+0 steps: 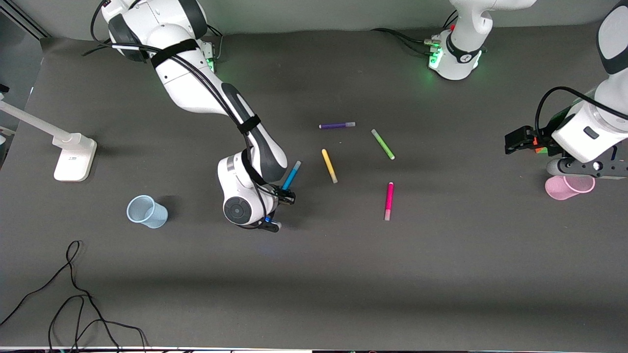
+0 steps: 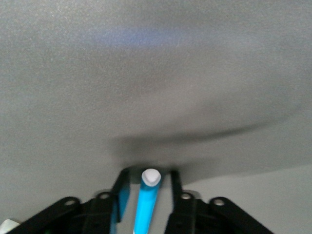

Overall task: Place pink and blue markers in matching cups
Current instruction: 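Close the right gripper on the blue marker and lift it, then carry the blue marker over the blue cup while the left gripper reaches out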

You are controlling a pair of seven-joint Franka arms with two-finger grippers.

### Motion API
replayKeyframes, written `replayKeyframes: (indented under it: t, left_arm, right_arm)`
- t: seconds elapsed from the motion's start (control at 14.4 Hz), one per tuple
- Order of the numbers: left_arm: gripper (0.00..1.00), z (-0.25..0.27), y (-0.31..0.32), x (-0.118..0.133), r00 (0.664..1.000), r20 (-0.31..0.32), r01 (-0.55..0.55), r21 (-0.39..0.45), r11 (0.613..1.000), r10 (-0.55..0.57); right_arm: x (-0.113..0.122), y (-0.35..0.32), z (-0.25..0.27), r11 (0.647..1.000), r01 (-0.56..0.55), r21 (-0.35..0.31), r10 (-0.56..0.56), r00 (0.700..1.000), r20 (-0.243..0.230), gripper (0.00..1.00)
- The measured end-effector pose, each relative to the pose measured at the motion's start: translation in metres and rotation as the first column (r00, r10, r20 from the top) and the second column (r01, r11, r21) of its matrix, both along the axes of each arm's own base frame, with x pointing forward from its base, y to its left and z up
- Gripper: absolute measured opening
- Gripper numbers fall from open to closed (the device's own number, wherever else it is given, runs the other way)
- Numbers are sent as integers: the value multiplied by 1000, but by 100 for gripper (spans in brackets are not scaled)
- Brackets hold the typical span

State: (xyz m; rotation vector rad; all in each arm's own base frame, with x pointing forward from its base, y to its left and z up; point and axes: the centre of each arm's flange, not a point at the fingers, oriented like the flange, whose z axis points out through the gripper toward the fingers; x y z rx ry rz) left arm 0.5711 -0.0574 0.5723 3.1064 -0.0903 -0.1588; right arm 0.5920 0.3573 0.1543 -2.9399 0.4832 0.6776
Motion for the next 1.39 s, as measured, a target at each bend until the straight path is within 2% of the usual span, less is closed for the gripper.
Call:
replayKeyframes:
  t: [0.07,0.21,0.62,0.9,1.11,1.39]
  left_arm:
    - [100,0,0,0,1000,0,0,0,1000,0]
    - [100,0,0,0,1000,0,0,0,1000,0]
    - [100,0,0,0,1000,0,0,0,1000,0]
    - [100,0,0,0,1000,-2,0,0,1000,0]
    - [100,-1,0,0,1000,-3,0,0,1000,0]
    - [100,-1,0,0,1000,-3,0,0,1000,0]
  right_arm:
    - [0,0,0,1000,0,0,0,1000,0,22]
    - [0,0,1,1000,0,0,0,1000,0,18]
    - [4,0,8,1000,2,4,-2,1000,11,18]
    - [19,-16,63,1000,0,0,0,1000,14,18]
    - [32,-47,117,996,-35,-86,40,997,60,18]
    - [49,-114,211,971,-70,-229,110,980,167,18]
